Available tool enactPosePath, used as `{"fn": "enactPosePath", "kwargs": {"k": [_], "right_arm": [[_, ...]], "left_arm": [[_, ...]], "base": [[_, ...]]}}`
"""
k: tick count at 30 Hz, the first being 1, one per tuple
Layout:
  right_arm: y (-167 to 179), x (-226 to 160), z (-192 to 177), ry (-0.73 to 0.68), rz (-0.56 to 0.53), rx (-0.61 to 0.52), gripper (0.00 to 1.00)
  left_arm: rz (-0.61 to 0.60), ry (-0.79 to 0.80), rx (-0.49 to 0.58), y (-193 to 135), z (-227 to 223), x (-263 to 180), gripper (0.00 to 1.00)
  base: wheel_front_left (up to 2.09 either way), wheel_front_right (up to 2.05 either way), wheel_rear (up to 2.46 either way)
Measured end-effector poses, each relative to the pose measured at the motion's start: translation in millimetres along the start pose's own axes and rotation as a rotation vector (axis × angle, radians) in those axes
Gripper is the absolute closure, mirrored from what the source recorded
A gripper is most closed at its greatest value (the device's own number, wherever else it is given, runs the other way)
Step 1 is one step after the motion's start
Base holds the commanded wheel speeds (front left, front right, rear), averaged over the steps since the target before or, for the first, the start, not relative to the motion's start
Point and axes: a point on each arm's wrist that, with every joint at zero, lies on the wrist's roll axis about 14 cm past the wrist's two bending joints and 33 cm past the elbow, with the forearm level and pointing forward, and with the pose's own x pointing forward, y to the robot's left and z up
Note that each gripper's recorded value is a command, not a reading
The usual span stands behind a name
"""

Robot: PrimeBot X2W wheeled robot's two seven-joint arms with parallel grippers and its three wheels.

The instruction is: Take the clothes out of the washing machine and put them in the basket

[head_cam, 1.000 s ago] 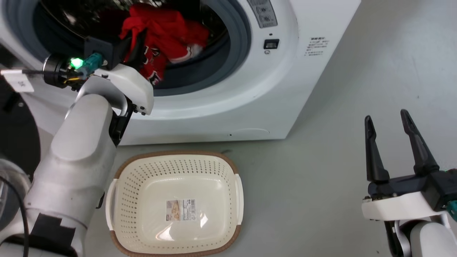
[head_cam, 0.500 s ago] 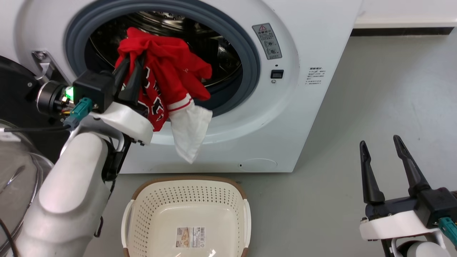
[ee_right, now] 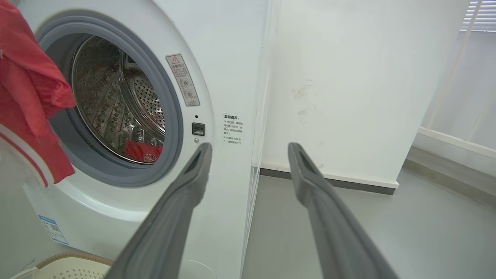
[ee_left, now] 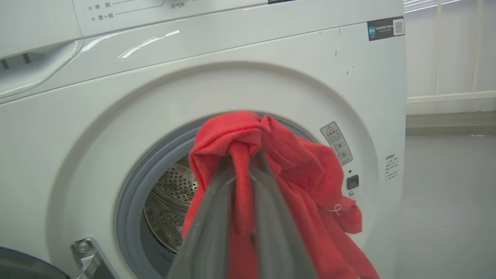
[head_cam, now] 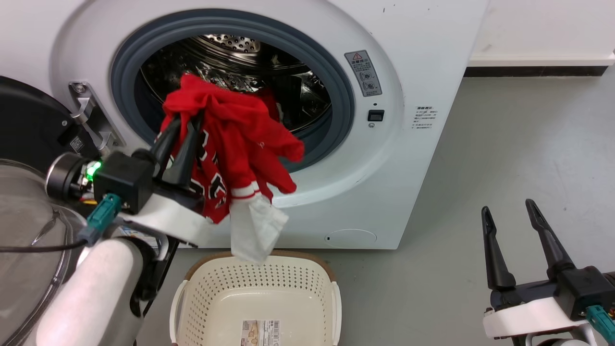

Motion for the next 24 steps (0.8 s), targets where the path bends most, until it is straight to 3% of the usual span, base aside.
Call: {"fn": "enactPosePath", "kwargs": {"k": [9, 24], "right_arm": [[0.2, 4.9, -7.2, 0.017, 0.002, 0.002, 0.00], [-20.3, 46.9, -46.0, 0.074, -0.040, -0.016, 0.00]], "left_arm": [[-0.031, 0.162, -0.092, -23.9, -54.7, -27.6, 1.00], [-0.116, 0.587, -0.219, -70.3, -228.3, -73.1, 1.00]], "base": [[0.00, 0.00, 0.00], [0.00, 0.00, 0.00]]}}
